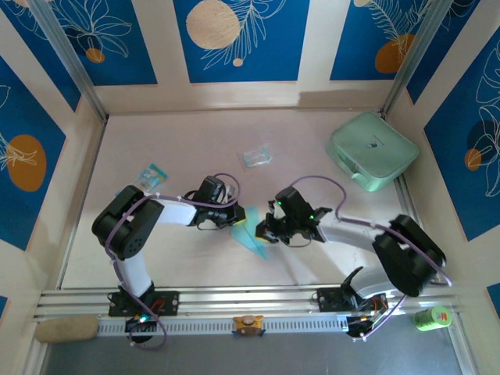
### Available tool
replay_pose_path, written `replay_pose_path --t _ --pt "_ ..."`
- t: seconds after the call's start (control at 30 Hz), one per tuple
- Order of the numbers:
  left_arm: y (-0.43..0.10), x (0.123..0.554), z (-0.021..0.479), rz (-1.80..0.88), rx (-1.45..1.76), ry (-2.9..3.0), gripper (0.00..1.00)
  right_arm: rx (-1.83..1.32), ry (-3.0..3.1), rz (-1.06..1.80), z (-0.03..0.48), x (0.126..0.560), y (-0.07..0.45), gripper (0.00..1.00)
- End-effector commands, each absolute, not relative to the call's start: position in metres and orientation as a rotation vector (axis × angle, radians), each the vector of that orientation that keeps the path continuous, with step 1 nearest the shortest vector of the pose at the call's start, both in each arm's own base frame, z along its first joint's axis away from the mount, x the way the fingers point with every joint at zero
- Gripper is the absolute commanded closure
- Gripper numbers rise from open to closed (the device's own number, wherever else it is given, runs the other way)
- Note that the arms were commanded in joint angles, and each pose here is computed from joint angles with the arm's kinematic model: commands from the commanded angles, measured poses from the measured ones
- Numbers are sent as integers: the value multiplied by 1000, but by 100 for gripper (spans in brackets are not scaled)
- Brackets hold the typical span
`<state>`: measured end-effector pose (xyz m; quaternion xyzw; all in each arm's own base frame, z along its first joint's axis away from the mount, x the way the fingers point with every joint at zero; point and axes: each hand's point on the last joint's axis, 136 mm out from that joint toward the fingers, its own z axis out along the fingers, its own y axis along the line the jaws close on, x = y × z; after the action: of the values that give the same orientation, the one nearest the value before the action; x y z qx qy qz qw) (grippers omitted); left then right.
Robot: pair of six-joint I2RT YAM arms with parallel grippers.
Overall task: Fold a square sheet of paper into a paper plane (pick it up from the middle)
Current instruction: Fourth fold the wing at the center of the table.
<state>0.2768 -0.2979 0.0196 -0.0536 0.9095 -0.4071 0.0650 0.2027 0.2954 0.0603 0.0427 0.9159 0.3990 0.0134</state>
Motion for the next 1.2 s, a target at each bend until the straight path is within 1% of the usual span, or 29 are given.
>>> replay_pose_path --t 0.0,0.17,0.3,0.4,0.47,0.83,1.17 --pt "-283 271 -3 -1132 -225 2824 96 46 2857 1276 55 212 311 98" --pt "-283 272 -2 -1135 -227 2820 96 63 2853 1212 42 234 320 98" --pt "-284 272 -2 -1137 -225 2821 96 62 2903 1205 22 233 324 98" --pt "-283 272 -2 -1136 -225 2821 96 96 2961 1139 2 223 314 98" --pt "-283 272 -3 -1133 -226 2821 96 105 2974 1145 -3 215 308 98" --pt "-277 274 -7 -1119 -251 2825 96 81 2983 1186 7 166 282 94" --pt "-277 273 -7 -1121 -253 2824 96 154 3029 1161 -4 125 251 93"
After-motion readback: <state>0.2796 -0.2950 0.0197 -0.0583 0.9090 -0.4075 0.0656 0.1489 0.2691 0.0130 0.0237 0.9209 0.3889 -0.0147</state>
